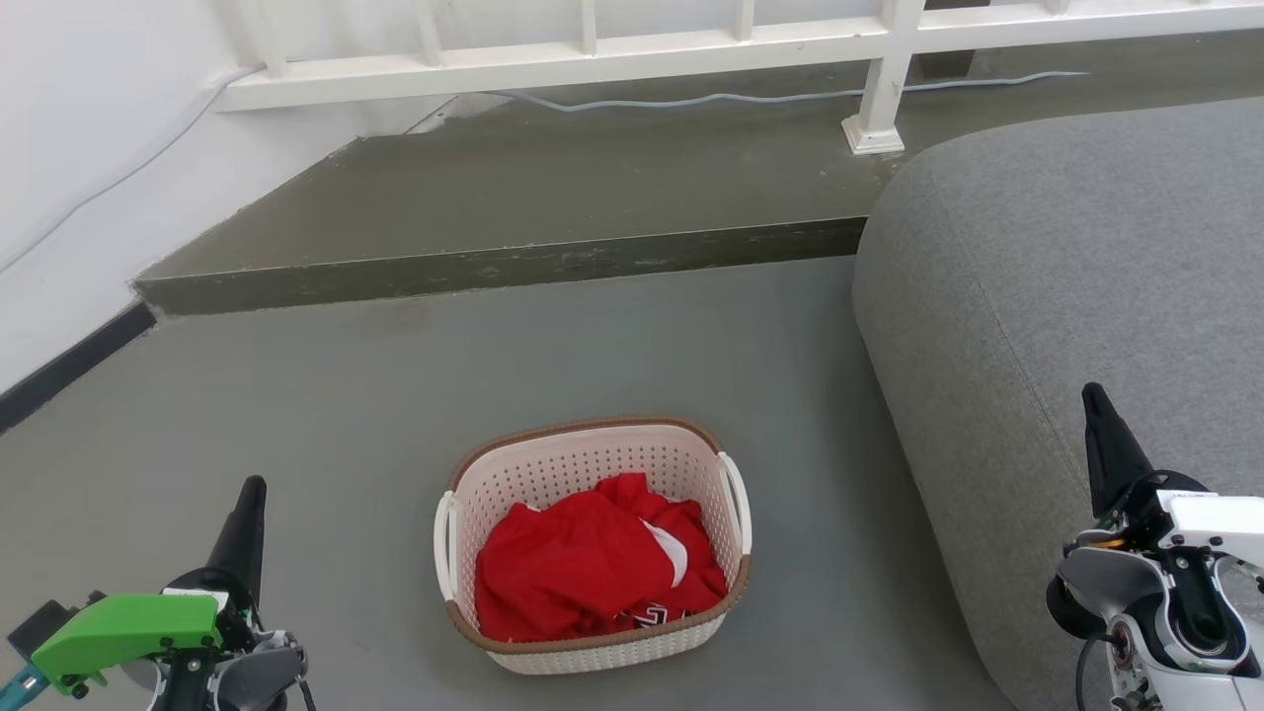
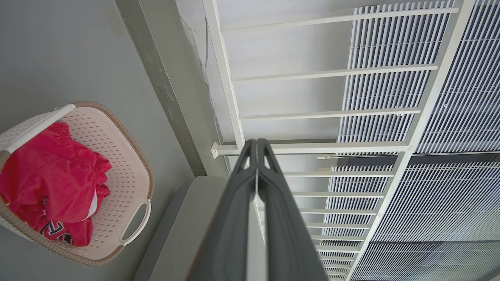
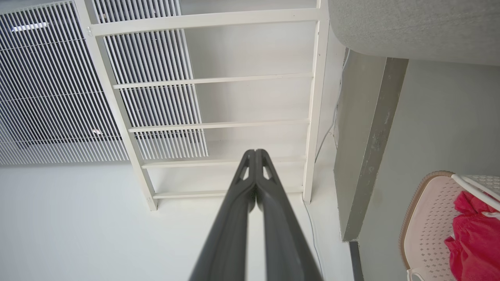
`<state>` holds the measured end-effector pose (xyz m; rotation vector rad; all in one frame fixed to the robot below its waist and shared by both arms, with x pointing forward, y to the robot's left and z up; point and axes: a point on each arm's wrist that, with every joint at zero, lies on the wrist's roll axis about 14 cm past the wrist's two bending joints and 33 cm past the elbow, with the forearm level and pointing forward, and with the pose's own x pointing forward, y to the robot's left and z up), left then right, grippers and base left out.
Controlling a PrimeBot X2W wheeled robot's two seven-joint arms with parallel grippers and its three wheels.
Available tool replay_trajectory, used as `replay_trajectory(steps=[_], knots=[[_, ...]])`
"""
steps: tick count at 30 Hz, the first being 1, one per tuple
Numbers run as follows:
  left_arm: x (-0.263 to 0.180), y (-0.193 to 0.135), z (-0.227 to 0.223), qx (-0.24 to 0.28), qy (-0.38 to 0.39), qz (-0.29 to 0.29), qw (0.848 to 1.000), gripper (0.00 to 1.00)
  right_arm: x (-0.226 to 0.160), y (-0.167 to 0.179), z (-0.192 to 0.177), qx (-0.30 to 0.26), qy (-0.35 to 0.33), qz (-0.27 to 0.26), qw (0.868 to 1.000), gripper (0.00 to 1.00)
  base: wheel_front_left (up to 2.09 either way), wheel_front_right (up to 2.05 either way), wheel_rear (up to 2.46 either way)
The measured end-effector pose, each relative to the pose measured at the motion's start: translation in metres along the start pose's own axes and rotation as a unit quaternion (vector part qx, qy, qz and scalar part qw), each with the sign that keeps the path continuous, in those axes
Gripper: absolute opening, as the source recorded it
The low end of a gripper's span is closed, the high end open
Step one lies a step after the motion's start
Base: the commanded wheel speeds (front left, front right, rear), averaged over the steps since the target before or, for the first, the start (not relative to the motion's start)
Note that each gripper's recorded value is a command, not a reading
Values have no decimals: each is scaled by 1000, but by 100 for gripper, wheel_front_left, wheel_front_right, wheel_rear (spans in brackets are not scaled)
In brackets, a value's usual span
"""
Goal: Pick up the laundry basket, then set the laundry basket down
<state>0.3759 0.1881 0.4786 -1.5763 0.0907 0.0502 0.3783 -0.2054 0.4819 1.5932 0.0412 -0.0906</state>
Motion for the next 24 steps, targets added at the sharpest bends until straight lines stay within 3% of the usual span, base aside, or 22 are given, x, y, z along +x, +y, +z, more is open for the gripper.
replay_trajectory(steps=[24], knots=[[0, 0, 0, 0, 0, 0, 1000, 0, 0, 0, 0, 1, -1, 0, 1000, 0, 0, 0, 0]])
